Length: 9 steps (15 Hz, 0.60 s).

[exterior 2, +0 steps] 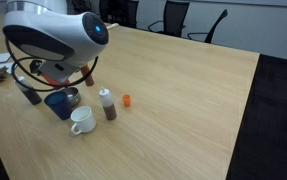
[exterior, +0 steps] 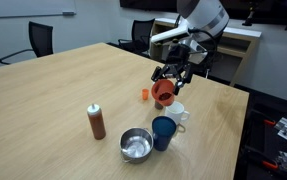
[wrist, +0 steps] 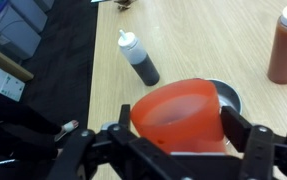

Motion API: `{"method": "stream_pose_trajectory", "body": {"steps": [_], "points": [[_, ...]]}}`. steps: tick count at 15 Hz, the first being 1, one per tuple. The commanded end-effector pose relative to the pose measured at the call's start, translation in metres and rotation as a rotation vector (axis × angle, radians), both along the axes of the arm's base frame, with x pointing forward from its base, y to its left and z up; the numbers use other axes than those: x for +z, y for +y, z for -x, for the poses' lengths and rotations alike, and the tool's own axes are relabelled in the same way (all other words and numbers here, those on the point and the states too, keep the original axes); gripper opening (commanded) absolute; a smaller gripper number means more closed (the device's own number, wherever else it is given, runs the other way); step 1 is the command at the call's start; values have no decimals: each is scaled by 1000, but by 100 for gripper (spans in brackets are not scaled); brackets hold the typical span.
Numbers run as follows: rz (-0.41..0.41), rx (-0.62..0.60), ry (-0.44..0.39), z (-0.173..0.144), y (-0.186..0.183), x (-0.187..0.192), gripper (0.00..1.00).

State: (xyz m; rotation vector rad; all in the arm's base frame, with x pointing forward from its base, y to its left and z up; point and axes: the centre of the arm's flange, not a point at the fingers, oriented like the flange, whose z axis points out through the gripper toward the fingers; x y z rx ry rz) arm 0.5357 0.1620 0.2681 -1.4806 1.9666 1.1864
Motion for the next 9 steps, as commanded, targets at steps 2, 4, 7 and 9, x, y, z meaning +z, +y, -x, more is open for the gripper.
{"method": "stream_pose_trajectory", "body": {"steps": [2,4,7,9], "points": [[14,109,-30,-36,8,-4,64],[21,117,-69,-50,10,0,64],[21,125,-104,-65,16,1,64],[12,130,-109,-70,24,-8,64]]}}
